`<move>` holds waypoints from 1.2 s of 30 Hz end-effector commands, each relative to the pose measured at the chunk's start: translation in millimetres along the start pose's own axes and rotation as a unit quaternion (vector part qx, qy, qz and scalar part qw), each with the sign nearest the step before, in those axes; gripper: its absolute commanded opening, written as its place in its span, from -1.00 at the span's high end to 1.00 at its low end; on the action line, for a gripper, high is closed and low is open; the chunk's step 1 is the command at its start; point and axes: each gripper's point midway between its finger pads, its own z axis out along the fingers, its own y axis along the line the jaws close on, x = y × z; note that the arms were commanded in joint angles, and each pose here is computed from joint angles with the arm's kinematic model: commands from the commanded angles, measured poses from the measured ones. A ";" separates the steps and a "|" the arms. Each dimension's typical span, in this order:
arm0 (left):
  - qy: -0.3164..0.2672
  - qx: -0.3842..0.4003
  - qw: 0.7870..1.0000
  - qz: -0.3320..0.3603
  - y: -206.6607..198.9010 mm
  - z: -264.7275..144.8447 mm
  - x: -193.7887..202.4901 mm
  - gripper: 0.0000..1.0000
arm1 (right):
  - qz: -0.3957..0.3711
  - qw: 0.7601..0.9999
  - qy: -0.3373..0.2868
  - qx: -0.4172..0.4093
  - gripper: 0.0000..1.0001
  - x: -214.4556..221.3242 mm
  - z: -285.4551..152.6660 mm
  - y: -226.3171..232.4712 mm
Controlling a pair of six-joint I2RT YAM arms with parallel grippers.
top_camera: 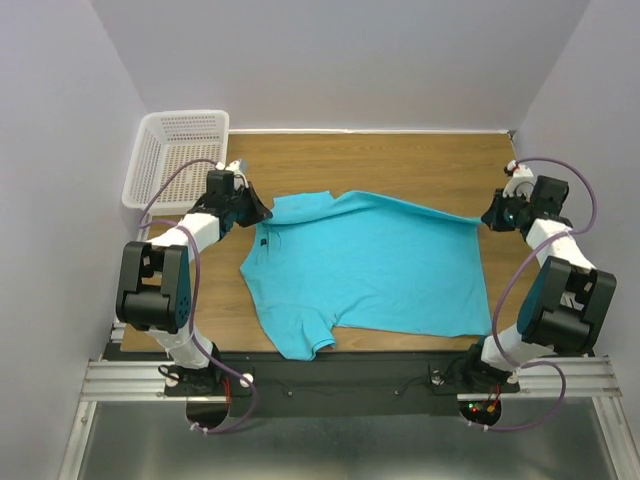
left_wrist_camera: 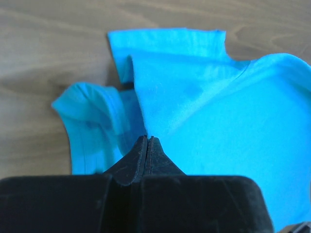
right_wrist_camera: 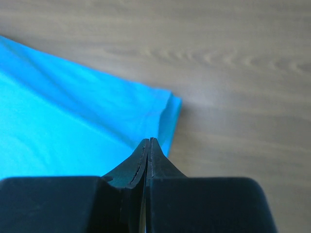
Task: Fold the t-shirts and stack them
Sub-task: Flatten the tshirt out
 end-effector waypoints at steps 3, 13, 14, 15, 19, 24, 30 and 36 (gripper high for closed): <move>0.048 0.003 0.998 -0.038 -2.6 -21.3 29.7 1.00 | -0.065 0.995 0.054 0.044 0.99 38.4 -17.9 -15.8; 0.066 0.017 0.996 -0.059 -6.0 -43.0 57.7 1.00 | -0.049 0.993 0.103 0.026 0.99 78.1 -10.8 -10.6; 0.067 0.017 0.996 -0.060 -5.6 -43.5 59.0 1.00 | -0.048 0.993 0.104 0.025 0.99 78.3 -10.2 -10.7; 0.063 0.012 0.996 -0.060 -4.0 -43.3 57.8 1.00 | -0.048 0.993 0.103 0.024 0.99 77.8 -10.2 -10.4; 0.028 0.011 0.998 -0.054 -11.4 -52.0 38.1 0.42 | -0.043 0.993 0.105 0.017 0.99 78.5 -9.0 -8.3; -0.007 -0.010 0.999 -0.037 -15.3 -61.6 9.0 -0.15 | -0.040 0.993 0.108 0.012 0.99 81.2 -7.4 -7.4; -0.024 -0.004 1.000 -0.015 -18.6 -27.3 -35.5 -0.20 | -0.033 0.993 0.110 0.003 0.99 82.8 -4.9 -4.9; -0.013 0.021 1.000 0.016 -28.0 20.2 -74.3 -0.17 | -0.026 0.993 0.113 -0.005 0.99 83.5 -1.0 -4.1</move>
